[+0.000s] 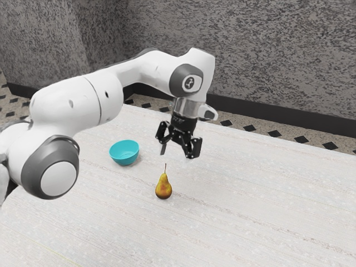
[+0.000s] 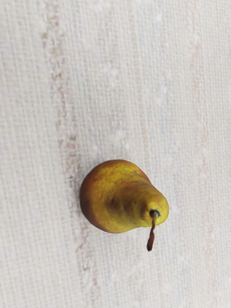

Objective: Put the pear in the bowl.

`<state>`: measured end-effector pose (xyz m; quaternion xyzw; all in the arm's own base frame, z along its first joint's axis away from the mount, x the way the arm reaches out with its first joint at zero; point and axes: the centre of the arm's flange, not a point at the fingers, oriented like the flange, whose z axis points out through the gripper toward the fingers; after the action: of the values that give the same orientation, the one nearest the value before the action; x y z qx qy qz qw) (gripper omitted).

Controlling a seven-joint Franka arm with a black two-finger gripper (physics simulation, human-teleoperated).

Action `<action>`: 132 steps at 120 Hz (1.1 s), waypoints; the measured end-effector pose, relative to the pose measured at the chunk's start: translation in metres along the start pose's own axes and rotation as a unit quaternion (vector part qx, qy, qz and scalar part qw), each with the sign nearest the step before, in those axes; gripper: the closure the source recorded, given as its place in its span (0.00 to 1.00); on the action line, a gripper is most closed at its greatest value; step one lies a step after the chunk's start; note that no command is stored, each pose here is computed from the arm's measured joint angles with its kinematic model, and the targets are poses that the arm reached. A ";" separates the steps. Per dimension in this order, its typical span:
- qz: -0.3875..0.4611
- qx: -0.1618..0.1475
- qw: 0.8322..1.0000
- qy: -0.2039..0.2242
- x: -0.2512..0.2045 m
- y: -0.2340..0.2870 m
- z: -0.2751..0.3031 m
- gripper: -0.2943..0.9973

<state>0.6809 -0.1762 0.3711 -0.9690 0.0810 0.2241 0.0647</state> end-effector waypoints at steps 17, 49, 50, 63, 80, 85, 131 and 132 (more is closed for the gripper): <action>0.006 0.001 0.999 -0.042 0.016 0.009 0.028 0.23; -0.003 0.007 0.996 -0.093 0.020 -0.004 0.054 0.23; -0.003 0.007 0.996 -0.094 0.021 -0.005 0.055 0.23; -0.009 0.006 0.994 -0.110 0.024 -0.014 0.067 0.23; -0.009 0.004 0.992 -0.123 0.027 -0.016 0.077 0.23; -0.009 0.004 0.992 -0.124 0.027 -0.016 0.078 0.23; -0.018 -0.003 0.989 -0.148 0.037 -0.036 0.105 0.24; -0.018 -0.003 0.989 -0.148 0.037 -0.036 0.105 0.24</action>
<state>0.6755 -0.1288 0.2641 -0.9266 0.0525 0.3644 0.0768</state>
